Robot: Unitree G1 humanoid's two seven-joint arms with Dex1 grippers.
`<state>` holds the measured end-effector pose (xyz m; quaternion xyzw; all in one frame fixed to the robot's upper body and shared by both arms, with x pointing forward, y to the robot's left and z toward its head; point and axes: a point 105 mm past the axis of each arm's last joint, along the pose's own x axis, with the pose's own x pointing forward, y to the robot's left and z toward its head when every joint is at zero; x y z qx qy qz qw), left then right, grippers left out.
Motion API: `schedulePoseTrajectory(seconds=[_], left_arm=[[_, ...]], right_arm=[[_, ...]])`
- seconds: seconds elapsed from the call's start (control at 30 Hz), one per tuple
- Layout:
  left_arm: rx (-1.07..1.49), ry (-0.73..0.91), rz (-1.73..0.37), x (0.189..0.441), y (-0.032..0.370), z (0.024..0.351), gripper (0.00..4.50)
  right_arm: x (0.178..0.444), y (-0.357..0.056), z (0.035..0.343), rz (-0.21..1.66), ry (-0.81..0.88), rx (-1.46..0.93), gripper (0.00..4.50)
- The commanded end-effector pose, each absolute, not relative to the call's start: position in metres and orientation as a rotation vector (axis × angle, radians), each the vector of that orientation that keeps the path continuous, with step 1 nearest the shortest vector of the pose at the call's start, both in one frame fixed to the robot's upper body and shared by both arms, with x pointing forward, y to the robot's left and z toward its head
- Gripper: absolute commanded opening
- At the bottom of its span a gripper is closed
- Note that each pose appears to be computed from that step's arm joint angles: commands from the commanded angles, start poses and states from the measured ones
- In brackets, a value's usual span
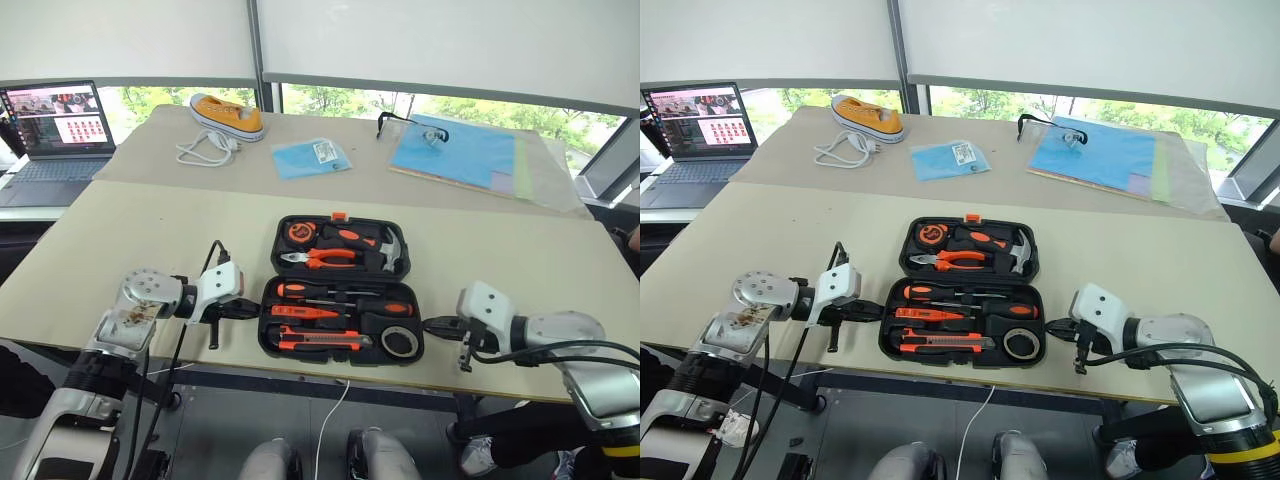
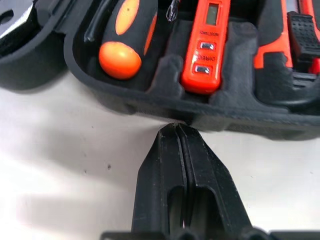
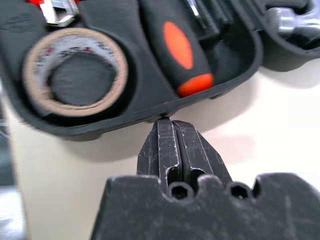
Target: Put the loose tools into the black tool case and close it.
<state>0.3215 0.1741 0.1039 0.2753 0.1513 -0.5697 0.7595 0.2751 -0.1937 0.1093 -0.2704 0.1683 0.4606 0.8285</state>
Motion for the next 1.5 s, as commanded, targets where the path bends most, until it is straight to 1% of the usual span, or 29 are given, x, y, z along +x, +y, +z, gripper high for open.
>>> schedulePoseTrajectory(seconds=[0.03, 0.07, 0.1, 0.13, 0.2, 0.23, 0.27, 0.3, 0.4, 0.43, 0.53, 0.63, 0.7, 0.73, 0.77, 0.8, 0.83, 0.97, 1.03, 1.07, 1.1, 1.13, 1.2, 1.23, 1.3, 1.37, 1.47, 1.5], left_arm=[[0.562, 0.352, -1.095, 0.334, 0.207, 0.114, 0.56], [0.522, 0.364, -1.057, 0.339, 0.214, 0.117, 0.77], [0.452, 0.368, -1.011, 0.345, 0.22, 0.123, 1.14], [0.388, 0.369, -0.967, 0.352, 0.224, 0.13, 1.62], [0.264, 0.364, -0.872, 0.37, 0.229, 0.144, 2.32], [0.205, 0.371, -0.836, 0.379, 0.229, 0.149, 2.73], [0.166, 0.379, -0.816, 0.384, 0.229, 0.152, 2.85], [0.109, 0.391, -0.806, 0.389, 0.225, 0.156, 3.39], [0.014, 0.429, -0.756, 0.407, 0.208, 0.164, 4.31], [0.0, 0.44, -0.734, 0.412, 0.203, 0.164, 4.43], [-0.02, 0.448, -0.685, 0.429, 0.186, 0.163, 4.43], [-0.036, 0.452, -0.706, 0.434, 0.169, 0.161, 4.43], [-0.059, 0.448, -0.695, 0.437, 0.162, 0.16, 4.5], [-0.069, 0.447, -0.692, 0.439, 0.16, 0.16, 4.5], [-0.083, 0.45, -0.694, 0.439, 0.158, 0.16, 4.25], [-0.086, 0.456, -0.701, 0.439, 0.155, 0.158, 4.0], [-0.086, 0.46, -0.706, 0.438, 0.153, 0.157, 3.91], [-0.093, 0.481, -0.717, 0.437, 0.151, 0.152, 2.44], [-0.096, 0.486, -0.725, 0.436, 0.15, 0.151, 1.62], [-0.093, 0.489, -0.729, 0.435, 0.15, 0.151, 1.41], [-0.091, 0.491, -0.731, 0.435, 0.15, 0.151, 1.1], [-0.089, 0.492, -0.732, 0.435, 0.15, 0.151, 0.73], [-0.087, 0.493, -0.734, 0.435, 0.15, 0.15, 0.16], [-0.086, 0.494, -0.734, 0.435, 0.15, 0.15, 0.08], [-0.081, 0.493, -0.737, 0.434, 0.15, 0.15, 0.08], [-0.059, 0.462, -0.75, 0.435, 0.149, 0.153, 0.08], [0.004, 0.37, -0.773, 0.437, 0.149, 0.164, 0.08], [0.033, 0.317, -0.786, 0.438, 0.147, 0.17, 0.08]], right_arm=[[0.282, -0.209, 0.132, 0.909, 0.338, -0.552, 0.8], [0.286, -0.212, 0.136, 0.89, 0.333, -0.542, 1.14], [0.292, -0.214, 0.143, 0.86, 0.323, -0.521, 1.48], [0.299, -0.216, 0.149, 0.831, 0.315, -0.495, 1.85], [0.316, -0.215, 0.161, 0.781, 0.293, -0.416, 2.5], [0.325, -0.213, 0.167, 0.762, 0.289, -0.363, 2.9], [0.33, -0.211, 0.17, 0.751, 0.29, -0.329, 3.03], [0.339, -0.208, 0.173, 0.731, 0.291, -0.294, 3.56], [0.368, -0.201, 0.176, 0.649, 0.3, -0.26, 4.49], [0.375, -0.2, 0.176, 0.628, 0.31, -0.243, 4.5], [0.395, -0.196, 0.17, 0.568, 0.368, -0.166, 4.5], [0.407, -0.195, 0.164, 0.53, 0.403, -0.109, 4.5], [0.41, -0.194, 0.16, 0.523, 0.417, -0.1, 4.0], [0.41, -0.194, 0.158, 0.522, 0.421, -0.098, 3.84], [0.411, -0.193, 0.157, 0.519, 0.424, -0.095, 3.43], [0.412, -0.193, 0.155, 0.514, 0.426, -0.088, 3.24], [0.413, -0.192, 0.154, 0.508, 0.429, -0.079, 2.87], [0.415, -0.19, 0.152, 0.492, 0.428, -0.044, 1.41], [0.416, -0.189, 0.151, 0.493, 0.428, -0.036, 0.68], [0.416, -0.188, 0.151, 0.492, 0.428, -0.035, 0.46], [0.416, -0.188, 0.151, 0.49, 0.427, -0.033, 0.18], [0.416, -0.188, 0.151, 0.488, 0.426, -0.033, 0.0], [0.416, -0.188, 0.151, 0.484, 0.42, -0.027, 0.0], [0.417, -0.188, 0.154, 0.483, 0.409, -0.021, 0.0], [0.418, -0.186, 0.159, 0.488, 0.382, -0.01, 0.0], [0.419, -0.179, 0.175, 0.504, 0.312, -0.018, 0.0], [0.42, -0.174, 0.194, 0.514, 0.222, -0.021, 0.0], [0.42, -0.172, 0.201, 0.511, 0.19, -0.017, 0.0]])
